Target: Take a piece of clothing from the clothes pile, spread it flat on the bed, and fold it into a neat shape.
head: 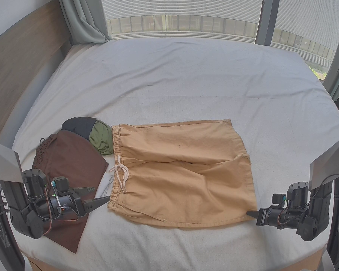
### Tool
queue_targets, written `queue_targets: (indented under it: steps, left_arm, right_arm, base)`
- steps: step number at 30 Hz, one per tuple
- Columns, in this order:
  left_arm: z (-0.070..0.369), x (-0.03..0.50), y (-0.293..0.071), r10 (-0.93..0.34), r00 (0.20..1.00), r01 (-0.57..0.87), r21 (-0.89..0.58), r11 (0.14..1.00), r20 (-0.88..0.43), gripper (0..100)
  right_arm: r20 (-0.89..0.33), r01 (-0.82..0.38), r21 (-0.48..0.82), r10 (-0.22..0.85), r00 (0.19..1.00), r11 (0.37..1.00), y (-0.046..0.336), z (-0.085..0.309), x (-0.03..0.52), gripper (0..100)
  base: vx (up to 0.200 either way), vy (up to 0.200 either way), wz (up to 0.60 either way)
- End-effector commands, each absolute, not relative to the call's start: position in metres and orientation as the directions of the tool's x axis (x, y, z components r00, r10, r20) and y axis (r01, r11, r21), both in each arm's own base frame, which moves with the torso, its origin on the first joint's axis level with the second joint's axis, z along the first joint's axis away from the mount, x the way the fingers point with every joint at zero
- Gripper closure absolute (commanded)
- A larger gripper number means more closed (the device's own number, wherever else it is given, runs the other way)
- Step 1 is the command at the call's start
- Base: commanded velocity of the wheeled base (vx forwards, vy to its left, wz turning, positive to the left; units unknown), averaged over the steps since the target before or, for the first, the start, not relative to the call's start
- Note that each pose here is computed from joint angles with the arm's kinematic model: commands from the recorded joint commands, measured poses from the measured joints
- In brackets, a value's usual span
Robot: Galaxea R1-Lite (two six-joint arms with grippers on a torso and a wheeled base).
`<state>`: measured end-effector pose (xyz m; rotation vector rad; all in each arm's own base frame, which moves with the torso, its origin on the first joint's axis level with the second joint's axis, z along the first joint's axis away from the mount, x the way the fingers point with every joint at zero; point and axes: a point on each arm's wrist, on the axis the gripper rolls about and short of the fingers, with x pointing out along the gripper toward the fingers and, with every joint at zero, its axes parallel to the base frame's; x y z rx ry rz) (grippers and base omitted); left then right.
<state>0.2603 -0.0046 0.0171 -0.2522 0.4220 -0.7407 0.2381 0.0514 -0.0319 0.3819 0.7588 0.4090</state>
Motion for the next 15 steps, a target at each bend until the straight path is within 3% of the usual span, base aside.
queue_targets:
  steps: [1,15]
  left_arm:
    - [0.009,0.262,-0.005,-0.698,0.651,0.592,-0.376,0.713,-0.299,0]
    - [-0.020,0.266,-0.009,-0.706,0.611,0.577,-0.410,0.706,-0.357,0]
  right_arm:
    - [-0.573,-0.232,0.479,0.502,0.648,0.846,0.053,-0.031,0.238,100]
    - [-0.562,-0.250,0.468,0.504,0.656,0.848,0.053,-0.031,0.241,100]
  base:
    - [0.000,0.000,0.00]
    - [0.000,0.000,0.00]
